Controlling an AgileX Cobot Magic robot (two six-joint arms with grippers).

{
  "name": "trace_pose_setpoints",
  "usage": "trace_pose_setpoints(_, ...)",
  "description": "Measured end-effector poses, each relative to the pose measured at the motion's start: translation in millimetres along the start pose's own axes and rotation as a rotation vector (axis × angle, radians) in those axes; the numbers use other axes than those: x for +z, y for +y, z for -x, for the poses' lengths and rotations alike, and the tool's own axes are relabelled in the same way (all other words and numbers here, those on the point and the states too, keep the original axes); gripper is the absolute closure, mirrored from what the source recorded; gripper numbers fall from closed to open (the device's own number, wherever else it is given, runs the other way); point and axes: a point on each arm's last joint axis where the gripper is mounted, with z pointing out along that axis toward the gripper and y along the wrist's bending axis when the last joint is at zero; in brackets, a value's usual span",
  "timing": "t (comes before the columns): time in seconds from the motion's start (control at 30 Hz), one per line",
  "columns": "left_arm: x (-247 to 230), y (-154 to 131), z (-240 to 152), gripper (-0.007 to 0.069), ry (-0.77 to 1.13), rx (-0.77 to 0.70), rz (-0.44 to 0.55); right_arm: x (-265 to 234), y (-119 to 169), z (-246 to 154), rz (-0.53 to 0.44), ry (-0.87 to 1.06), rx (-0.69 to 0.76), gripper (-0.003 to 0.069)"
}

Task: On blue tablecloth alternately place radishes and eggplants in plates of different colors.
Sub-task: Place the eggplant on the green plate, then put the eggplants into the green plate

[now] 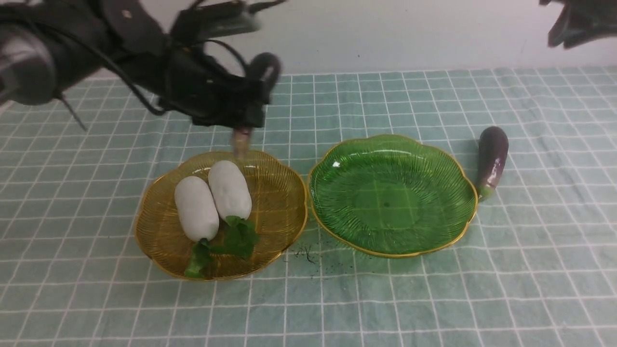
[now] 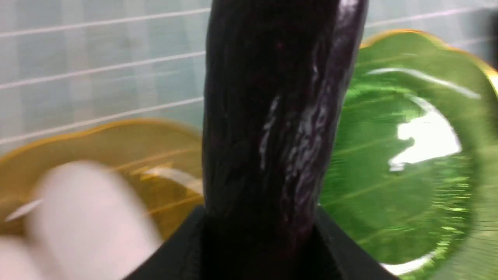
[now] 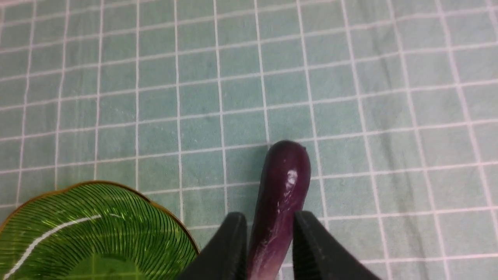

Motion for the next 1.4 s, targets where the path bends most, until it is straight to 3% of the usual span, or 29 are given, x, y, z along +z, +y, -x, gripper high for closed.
trace_pose_setpoints(0.13, 38.3, -47.8, -13.1, 0.0367, -0.010, 0.066, -0.067, 61.8, -8.4, -11.7, 0.020, 0.115, 0.035, 0.0292)
trace_pose_setpoints(0.23, 66.0, -66.7, -26.6, 0.0367, 0.010, 0.065, -0.100, 102.4, -14.5, -23.9, 0.029, 0.192, 0.060, 0.0168)
trace_pose_setpoints(0.33, 82.0, -73.0, -36.1, 0.0344, 0.042, 0.044, -0.118, 130.6, -17.4, -34.4, 0.052, 0.245, 0.082, 0.0106)
trace_pose_setpoints(0.4, 93.0, -73.6, -42.8, 0.0290, 0.069, 0.028, -0.124, 143.3, -18.3, -39.7, 0.069, 0.270, 0.086, 0.0091)
trace_pose_setpoints(0.53, 104.0, -71.3, -49.9, 0.0150, 0.105, 0.009, -0.125, 160.0, -16.9, -47.4, 0.083, 0.300, 0.089, 0.0107)
trace_pose_setpoints(0.6, 104.2, -71.3, -51.3, 0.0108, 0.119, 0.008, -0.127, 163.6, -14.9, -49.3, 0.084, 0.307, 0.076, 0.0176)
trace_pose_setpoints(0.7, 101.4, -70.9, -52.0, 0.0106, 0.151, 0.010, -0.135, 162.0, -13.4, -48.5, 0.078, 0.303, 0.062, 0.0350)
trace_pose_setpoints(0.73, 100.5, -71.0, -51.5, 0.0110, 0.154, 0.009, -0.136, 160.6, -13.2, -47.9, 0.077, 0.300, 0.061, 0.0353)
trace_pose_setpoints(0.83, 73.2, -67.5, -41.8, 0.0333, 0.172, 0.055, -0.126, 128.0, -14.5, -32.7, 0.047, 0.233, 0.069, 0.0332)
trace_pose_setpoints(0.87, 70.6, -67.3, -41.1, 0.0366, 0.176, 0.060, -0.125, 124.8, -14.5, -31.4, 0.047, 0.226, 0.069, 0.0332)
trace_pose_setpoints(0.9, 49.5, -64.1, -32.0, 0.0484, 0.158, 0.104, -0.102, 99.3, -12.0, -21.6, 0.045, 0.174, 0.067, 0.0332)
trace_pose_setpoints(0.97, 25.4, -59.9, -23.1, 0.0569, 0.133, 0.141, -0.074, 59.3, -4.7, -9.4, 0.054, 0.093, 0.056, 0.0332)
trace_pose_setpoints(1.13, -40.3, -50.9, -5.9, 0.0627, 0.053, 0.180, -0.021, -29.2, 32.6, 0.8, 0.141, -0.064, 0.012, 0.0332)
trace_pose_setpoints(1.17, -68.1, -49.6, -2.6, 0.0633, 0.025, 0.187, -0.003, -49.6, 57.0, -6.4, 0.193, -0.077, -0.023, 0.0332)
trace_pose_setpoints(1.33, -110.8, -49.5, -5.0, 0.0633, 0.013, 0.202, 0.045, -34.5, 96.4, -34.0, 0.241, 0.030, -0.107, 0.0332)
trace_pose_setpoints(1.4, -133.4, -49.8, -12.5, 0.0633, 0.004, 0.210, 0.070, 0.1, 106.0, -57.7, 0.225, 0.159, -0.127, 0.0332)
